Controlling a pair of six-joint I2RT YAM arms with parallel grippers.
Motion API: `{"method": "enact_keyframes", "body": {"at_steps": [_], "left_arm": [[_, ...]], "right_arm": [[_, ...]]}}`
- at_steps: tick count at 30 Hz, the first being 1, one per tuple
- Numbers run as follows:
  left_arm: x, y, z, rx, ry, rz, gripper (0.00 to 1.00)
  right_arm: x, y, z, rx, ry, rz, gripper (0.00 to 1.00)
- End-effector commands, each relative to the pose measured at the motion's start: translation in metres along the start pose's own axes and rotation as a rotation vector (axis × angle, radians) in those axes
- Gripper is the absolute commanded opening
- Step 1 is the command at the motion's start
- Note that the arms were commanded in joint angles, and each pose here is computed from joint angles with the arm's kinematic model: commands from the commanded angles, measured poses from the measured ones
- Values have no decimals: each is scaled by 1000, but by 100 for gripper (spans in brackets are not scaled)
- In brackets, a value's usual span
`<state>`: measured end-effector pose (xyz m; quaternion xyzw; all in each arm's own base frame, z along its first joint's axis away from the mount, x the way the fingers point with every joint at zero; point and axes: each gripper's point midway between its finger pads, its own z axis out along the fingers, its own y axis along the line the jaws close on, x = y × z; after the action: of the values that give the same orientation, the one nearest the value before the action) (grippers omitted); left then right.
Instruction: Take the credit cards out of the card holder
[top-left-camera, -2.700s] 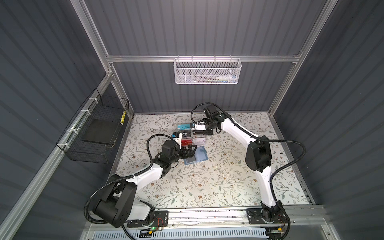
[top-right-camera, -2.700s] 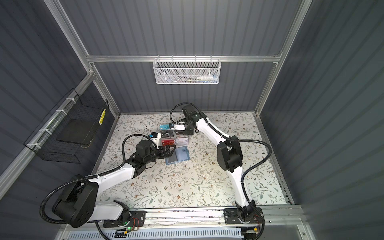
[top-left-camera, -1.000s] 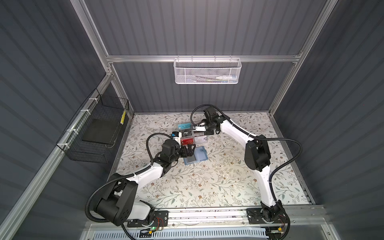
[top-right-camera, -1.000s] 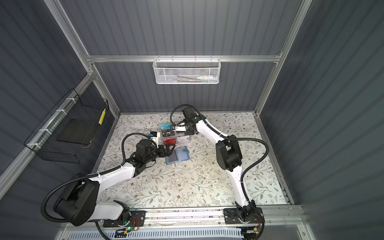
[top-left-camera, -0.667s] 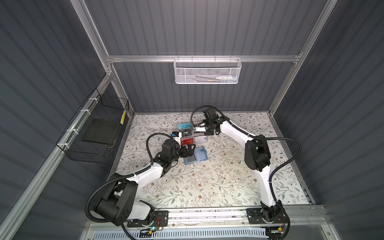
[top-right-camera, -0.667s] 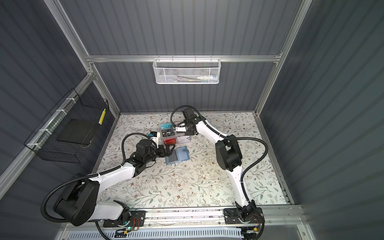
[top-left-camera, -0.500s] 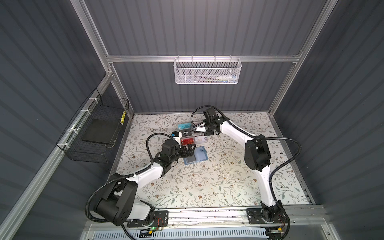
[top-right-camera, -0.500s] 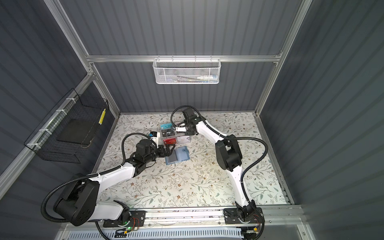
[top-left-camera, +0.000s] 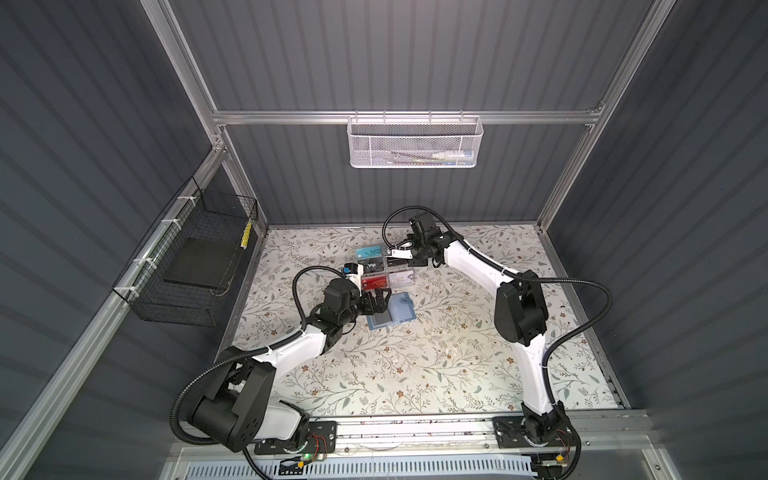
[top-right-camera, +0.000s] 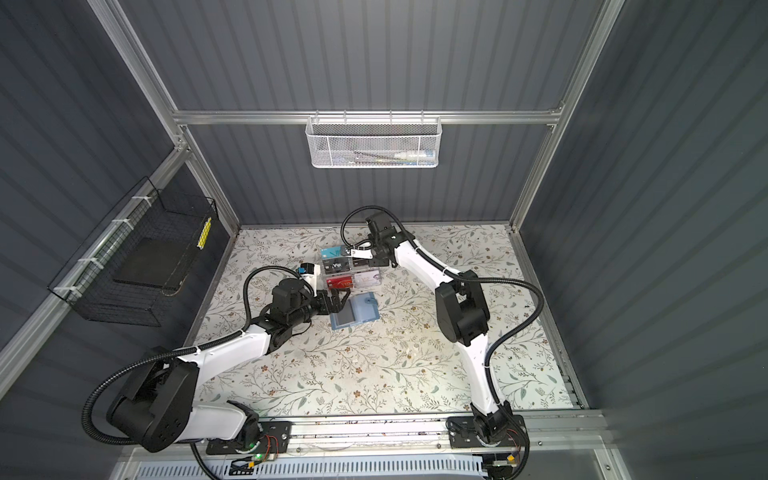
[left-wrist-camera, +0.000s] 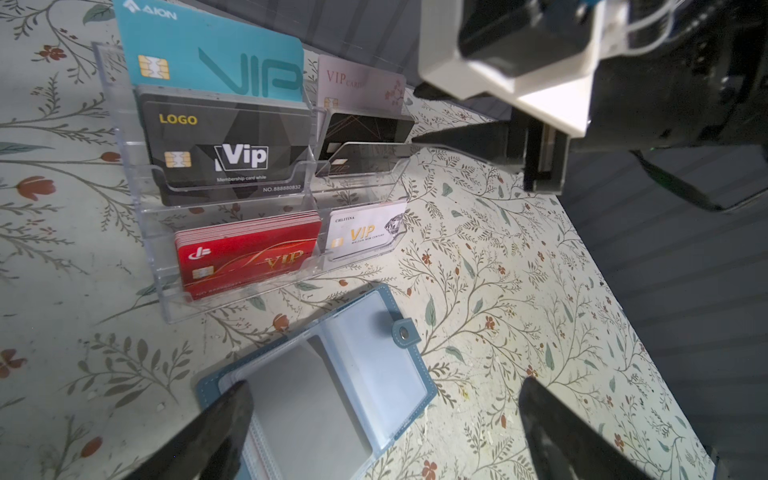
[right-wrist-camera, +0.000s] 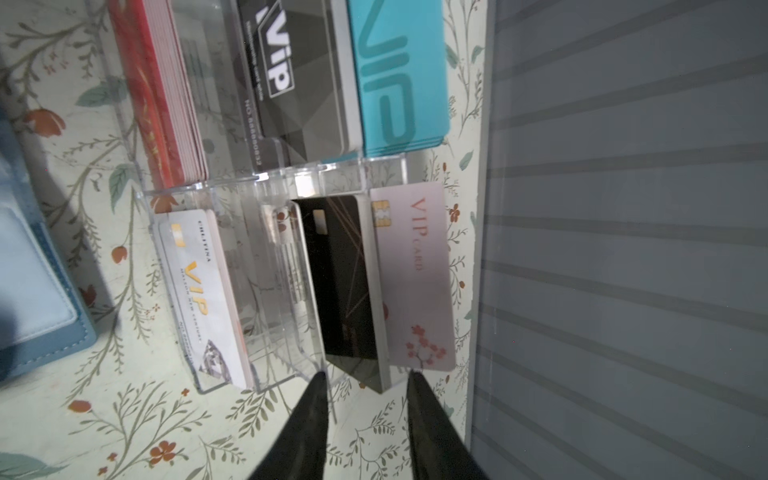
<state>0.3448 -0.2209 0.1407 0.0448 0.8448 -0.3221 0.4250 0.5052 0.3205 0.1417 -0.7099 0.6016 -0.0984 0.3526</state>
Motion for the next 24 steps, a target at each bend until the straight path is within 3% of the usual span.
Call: {"method": "enact_keyframes", "body": {"at_steps": [1,6,13,17,21,24], "left_arm": [[-17,-7,-7,-2,-37,34,100],[-24,-11,-12,-5,-47,48,100],[-40,-24,-25,21,-75,51,100],[-43,-30,-32,29,-73,65,100],[-44,-31,-41,21,-75,70,100],[-44,-30,-46,17,-82,63,100]], "right_arm": [[-2,-12,-13,35,-12,36,36],[-14,-35,-42,111,-87,151,50],[-34,-56,-106,157,-276,431,99],[-36,-60,-128,163,-352,635,99],[-28,-57,-133,92,-402,984,99],[-24,-37,-116,-4,-411,1215,99]]}}
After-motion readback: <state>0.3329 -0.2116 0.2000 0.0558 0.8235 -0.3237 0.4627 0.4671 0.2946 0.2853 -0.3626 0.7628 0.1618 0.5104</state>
